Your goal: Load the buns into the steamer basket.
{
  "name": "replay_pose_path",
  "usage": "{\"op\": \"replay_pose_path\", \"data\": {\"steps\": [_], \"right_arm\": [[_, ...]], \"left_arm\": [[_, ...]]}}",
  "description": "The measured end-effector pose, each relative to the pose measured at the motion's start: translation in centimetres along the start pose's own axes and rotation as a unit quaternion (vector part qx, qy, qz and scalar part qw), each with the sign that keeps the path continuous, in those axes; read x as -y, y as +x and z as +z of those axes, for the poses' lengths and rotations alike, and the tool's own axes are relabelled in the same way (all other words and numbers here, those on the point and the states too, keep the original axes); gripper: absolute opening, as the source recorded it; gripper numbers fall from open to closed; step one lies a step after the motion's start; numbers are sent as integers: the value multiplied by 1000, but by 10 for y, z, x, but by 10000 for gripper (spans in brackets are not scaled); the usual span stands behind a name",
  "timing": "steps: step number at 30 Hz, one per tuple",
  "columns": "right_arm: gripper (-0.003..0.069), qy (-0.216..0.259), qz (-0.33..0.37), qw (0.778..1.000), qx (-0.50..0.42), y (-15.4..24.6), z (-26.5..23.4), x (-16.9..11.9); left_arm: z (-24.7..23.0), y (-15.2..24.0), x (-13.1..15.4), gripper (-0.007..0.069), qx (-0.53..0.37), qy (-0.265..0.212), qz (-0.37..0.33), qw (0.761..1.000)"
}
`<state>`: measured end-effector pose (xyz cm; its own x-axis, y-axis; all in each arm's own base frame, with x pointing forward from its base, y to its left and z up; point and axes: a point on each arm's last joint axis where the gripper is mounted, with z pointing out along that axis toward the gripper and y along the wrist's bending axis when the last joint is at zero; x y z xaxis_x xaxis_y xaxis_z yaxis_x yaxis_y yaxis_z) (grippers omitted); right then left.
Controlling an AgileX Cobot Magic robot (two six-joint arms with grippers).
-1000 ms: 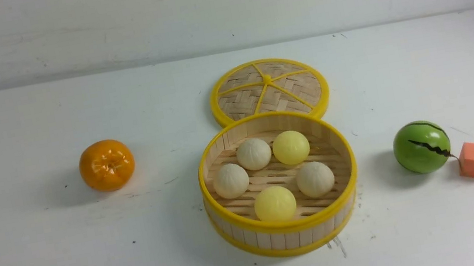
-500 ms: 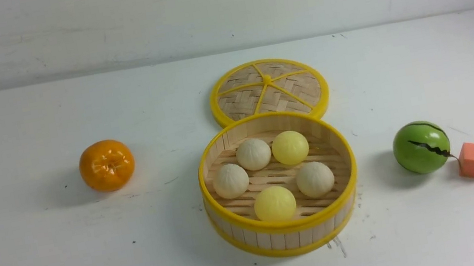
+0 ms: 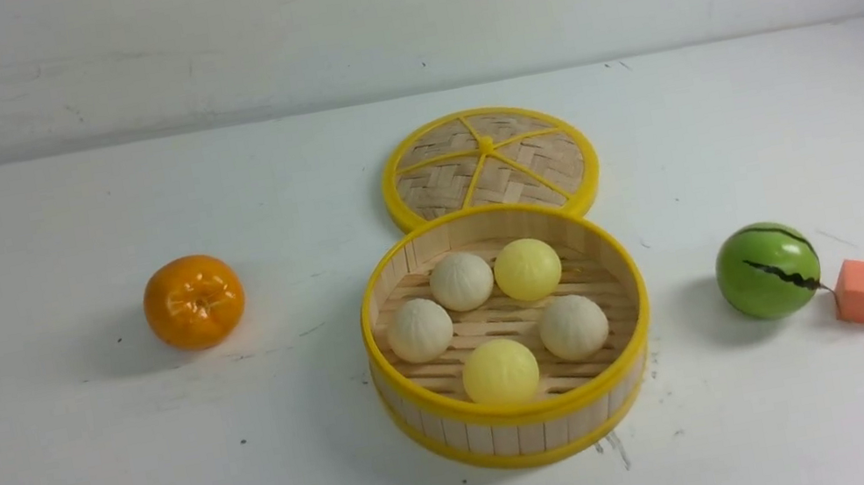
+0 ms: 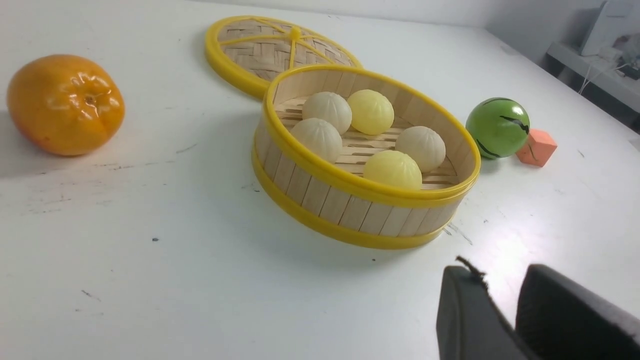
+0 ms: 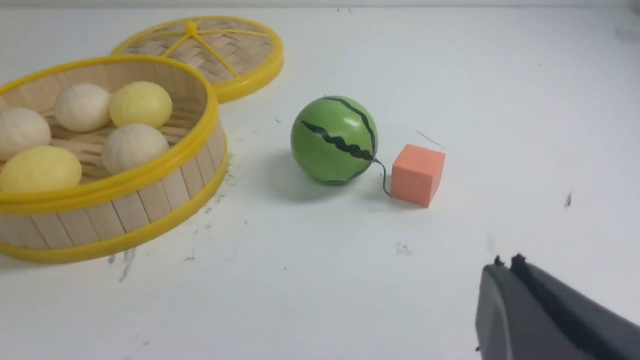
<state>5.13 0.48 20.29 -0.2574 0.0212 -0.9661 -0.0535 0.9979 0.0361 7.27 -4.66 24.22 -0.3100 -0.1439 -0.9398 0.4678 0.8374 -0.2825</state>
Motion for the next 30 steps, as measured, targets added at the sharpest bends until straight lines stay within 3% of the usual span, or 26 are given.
{"op": "replay_pose_path", "data": {"steps": [3,30], "right_arm": [[-18,1,1,999,-32,29,8,1],[0,0,3,1000,-26,29,8,1]], "left_arm": [[0,0,0,164,-2,0,0,1000],[0,1,0,183,-8,1,0,1000]]}}
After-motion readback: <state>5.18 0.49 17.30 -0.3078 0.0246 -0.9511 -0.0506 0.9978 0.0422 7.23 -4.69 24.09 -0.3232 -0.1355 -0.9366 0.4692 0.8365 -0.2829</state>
